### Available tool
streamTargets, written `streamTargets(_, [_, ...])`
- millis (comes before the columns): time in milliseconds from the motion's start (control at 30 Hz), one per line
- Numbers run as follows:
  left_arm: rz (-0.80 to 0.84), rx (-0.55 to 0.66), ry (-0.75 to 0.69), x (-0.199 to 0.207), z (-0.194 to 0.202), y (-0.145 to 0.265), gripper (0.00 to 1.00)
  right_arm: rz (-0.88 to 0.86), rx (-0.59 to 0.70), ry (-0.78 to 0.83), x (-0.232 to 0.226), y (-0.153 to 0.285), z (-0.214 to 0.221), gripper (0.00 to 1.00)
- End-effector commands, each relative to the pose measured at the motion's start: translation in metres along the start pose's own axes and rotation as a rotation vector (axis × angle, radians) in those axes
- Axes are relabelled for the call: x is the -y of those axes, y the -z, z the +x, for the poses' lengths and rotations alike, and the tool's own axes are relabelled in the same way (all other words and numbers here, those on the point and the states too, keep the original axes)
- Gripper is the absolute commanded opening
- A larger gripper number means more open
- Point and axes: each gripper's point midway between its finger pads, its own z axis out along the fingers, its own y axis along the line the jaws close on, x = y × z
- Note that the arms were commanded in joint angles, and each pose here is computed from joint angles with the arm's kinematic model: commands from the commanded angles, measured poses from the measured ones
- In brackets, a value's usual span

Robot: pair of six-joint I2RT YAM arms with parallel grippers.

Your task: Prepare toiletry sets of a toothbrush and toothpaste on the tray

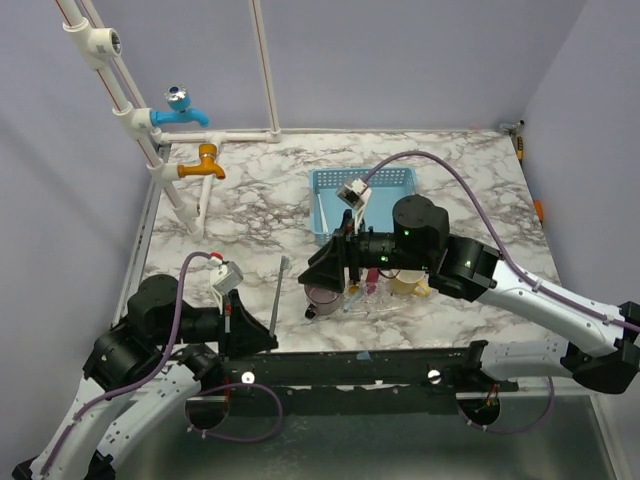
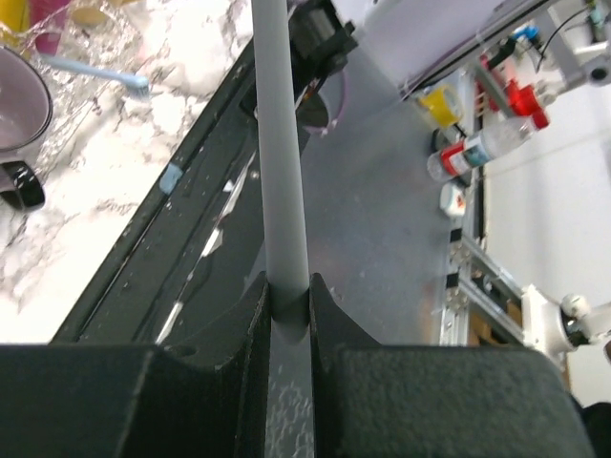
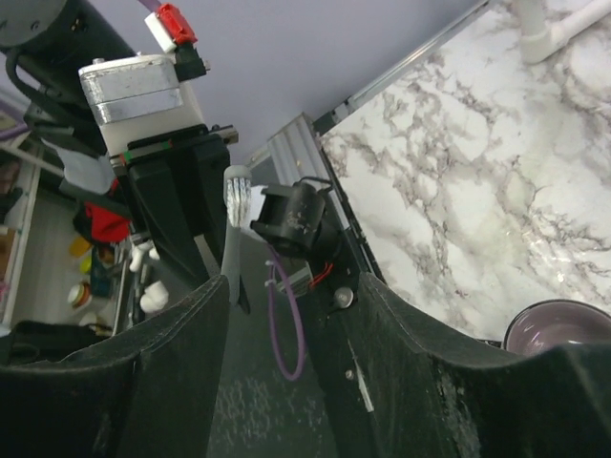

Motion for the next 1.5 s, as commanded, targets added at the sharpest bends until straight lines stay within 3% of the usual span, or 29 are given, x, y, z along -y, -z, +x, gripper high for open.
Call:
streamTargets(0, [-0.037, -0.116, -0.029, -0.005, 0.029, 0.013, 0.00, -0.111, -0.170, 0.016, -0.018, 0.006, 0.027, 0.60])
streamTargets(600, [-0.011, -0.227, -0.056, -0.007, 0.048, 0.012, 0.00, -0.221, -0.295, 0.018, -0.035, -0.010, 0.030, 0.60])
streamTargets(1100, [-0.029, -0.253, -0.061, -0.012, 0.050, 0.009, 0.00, -0.275, -0.363, -0.012, -0.036, -0.015, 0.048, 0.42])
streamTargets(1467, [-0.027, -0.266, -0.053, -0.012, 0.051, 0.007, 0.00, -0.304, -0.376, -0.019, -0.037, -0.017, 0.054, 0.00])
